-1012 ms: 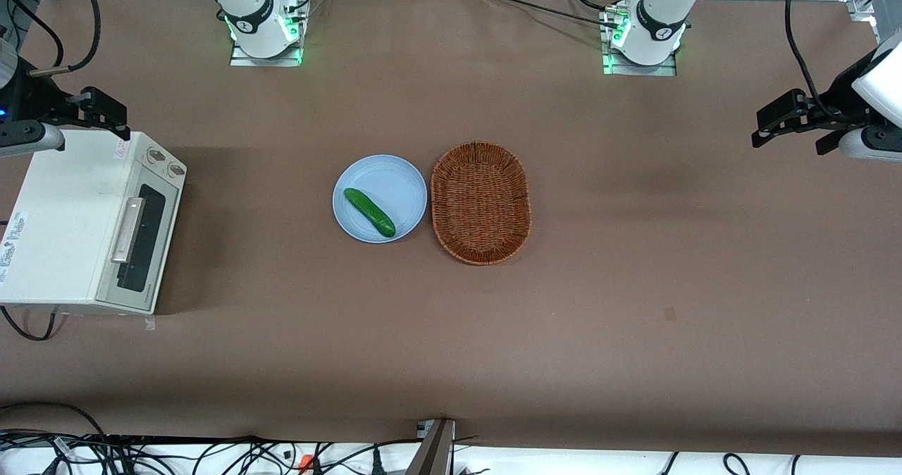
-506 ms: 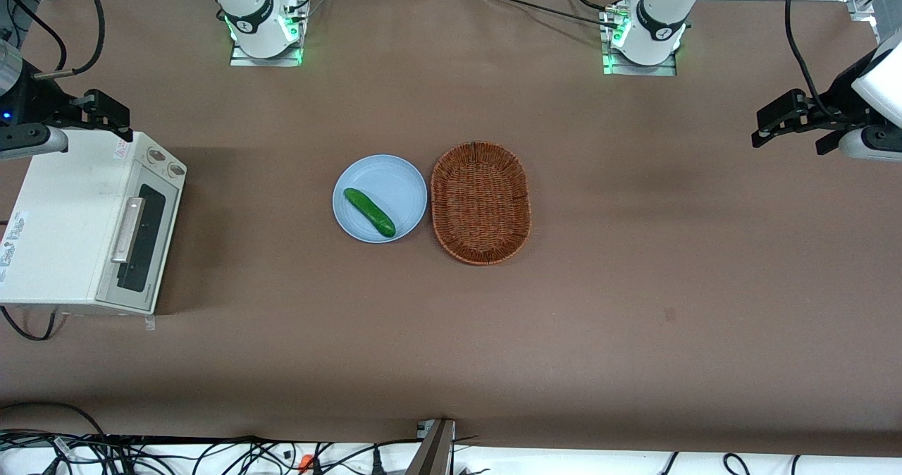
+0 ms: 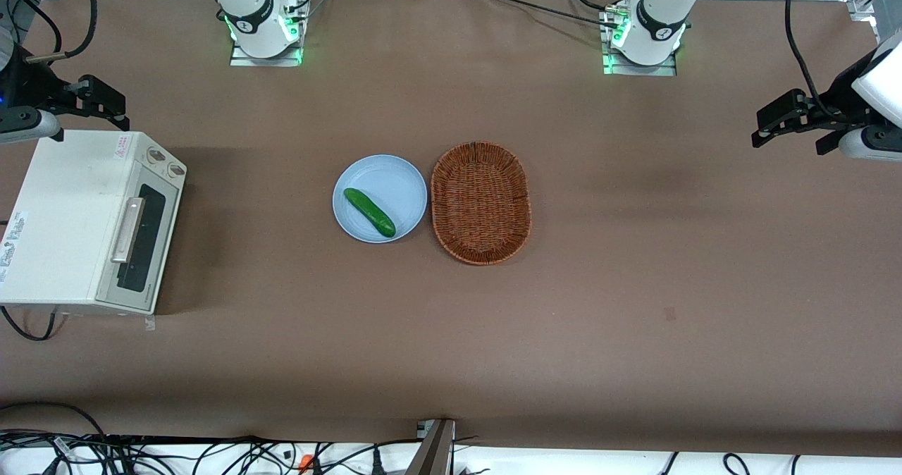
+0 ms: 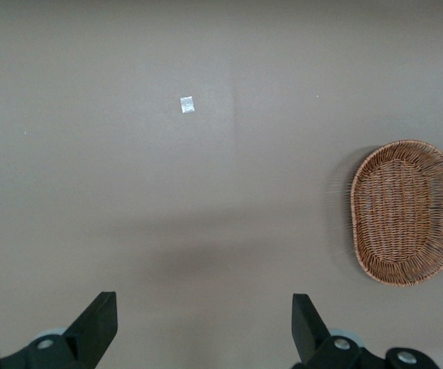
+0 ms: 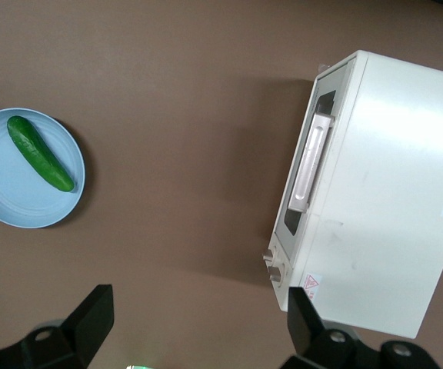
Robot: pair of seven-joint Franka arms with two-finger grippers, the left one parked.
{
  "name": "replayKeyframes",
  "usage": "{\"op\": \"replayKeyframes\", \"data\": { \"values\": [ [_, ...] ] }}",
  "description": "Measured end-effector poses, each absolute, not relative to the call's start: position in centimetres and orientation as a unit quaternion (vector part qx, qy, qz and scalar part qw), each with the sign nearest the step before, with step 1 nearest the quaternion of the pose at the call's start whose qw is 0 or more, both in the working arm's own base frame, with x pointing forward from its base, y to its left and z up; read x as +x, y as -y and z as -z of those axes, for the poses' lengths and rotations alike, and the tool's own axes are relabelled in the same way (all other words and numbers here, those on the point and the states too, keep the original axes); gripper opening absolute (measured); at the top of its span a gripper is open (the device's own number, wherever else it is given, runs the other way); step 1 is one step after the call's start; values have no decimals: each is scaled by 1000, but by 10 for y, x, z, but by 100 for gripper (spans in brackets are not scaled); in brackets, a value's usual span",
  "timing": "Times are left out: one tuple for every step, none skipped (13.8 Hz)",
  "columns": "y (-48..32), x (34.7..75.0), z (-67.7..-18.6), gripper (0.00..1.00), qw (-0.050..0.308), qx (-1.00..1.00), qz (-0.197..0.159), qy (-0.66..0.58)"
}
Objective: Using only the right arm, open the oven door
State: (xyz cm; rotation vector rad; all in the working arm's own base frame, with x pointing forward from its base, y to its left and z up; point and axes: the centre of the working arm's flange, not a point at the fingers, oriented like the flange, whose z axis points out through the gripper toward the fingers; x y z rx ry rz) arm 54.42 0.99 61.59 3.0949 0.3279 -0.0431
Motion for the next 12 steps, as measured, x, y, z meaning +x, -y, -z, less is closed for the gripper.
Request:
{"op": "replayKeyframes", "data": {
  "values": [
    [-10, 543, -617, 100, 14, 994, 15, -105],
    [-10, 543, -617, 100, 14, 994, 15, -105],
    [-10, 543, -617, 100, 14, 994, 15, -105],
    [-10, 543, -617, 100, 14, 994, 15, -105],
    [-10, 543, -617, 100, 14, 994, 15, -105],
    [-10, 544, -614, 100, 14, 994, 16, -105],
    [-10, 548, -608, 97, 13, 994, 17, -106],
    [-9, 557, -597, 97, 15, 994, 15, -106],
    [-7, 568, -580, 90, 21, 994, 15, -106],
    [-2, 581, -558, 79, 33, 994, 17, -107],
    [4, 595, -532, 66, 44, 993, 20, -108],
    [12, 608, -505, 56, 49, 993, 23, -106]
  ]
}}
